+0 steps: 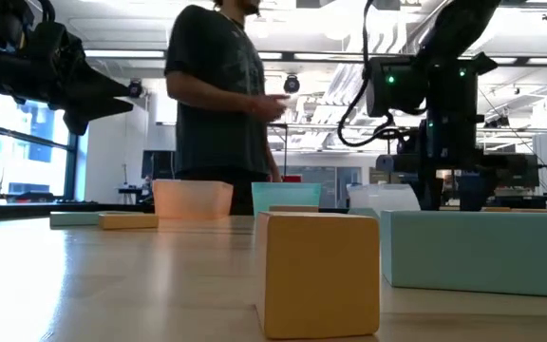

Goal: Sort & place blocks by color
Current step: Put the brown block into the transparent bin

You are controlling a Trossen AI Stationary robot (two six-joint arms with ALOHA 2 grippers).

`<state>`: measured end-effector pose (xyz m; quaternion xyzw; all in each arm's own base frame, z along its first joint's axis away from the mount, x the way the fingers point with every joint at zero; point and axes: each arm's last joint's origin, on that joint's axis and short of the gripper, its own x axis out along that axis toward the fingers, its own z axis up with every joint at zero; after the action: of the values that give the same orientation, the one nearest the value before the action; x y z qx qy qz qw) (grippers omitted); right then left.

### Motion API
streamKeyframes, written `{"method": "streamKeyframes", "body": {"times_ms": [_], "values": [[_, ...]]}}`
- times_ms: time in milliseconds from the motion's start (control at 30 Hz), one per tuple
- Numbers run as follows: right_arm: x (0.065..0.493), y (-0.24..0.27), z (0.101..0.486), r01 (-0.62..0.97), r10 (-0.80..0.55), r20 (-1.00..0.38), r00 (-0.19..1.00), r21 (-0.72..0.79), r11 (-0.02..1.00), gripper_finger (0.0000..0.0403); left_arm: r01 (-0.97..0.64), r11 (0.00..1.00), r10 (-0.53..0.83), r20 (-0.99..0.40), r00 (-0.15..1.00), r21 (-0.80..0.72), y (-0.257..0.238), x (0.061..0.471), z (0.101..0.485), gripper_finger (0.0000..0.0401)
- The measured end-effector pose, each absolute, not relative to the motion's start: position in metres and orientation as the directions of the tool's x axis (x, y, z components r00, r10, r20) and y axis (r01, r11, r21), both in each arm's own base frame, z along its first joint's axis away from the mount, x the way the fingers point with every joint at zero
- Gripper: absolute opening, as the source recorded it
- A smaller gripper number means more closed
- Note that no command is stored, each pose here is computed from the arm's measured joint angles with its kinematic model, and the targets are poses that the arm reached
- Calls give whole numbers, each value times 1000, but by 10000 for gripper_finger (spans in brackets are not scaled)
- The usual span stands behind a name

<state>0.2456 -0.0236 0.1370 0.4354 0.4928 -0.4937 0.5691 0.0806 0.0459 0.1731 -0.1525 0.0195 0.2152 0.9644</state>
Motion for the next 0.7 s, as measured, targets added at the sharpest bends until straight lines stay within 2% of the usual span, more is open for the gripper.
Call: {"method": "streamKeyframes", "body": {"times_ms": [167,433,700], "values": [[248,-23,132,993,-109,-994,15,3,114,206,-421,861,409,-103,907,-286,46,81,173,168],[248,-23,132,993,-102,-995,22,9,119,103,-421,861,409,-103,907,-286,46,81,173,168],[247,-22,140,990,-90,-993,72,60,128,101,-421,861,409,-103,907,-286,46,81,173,168]]}}
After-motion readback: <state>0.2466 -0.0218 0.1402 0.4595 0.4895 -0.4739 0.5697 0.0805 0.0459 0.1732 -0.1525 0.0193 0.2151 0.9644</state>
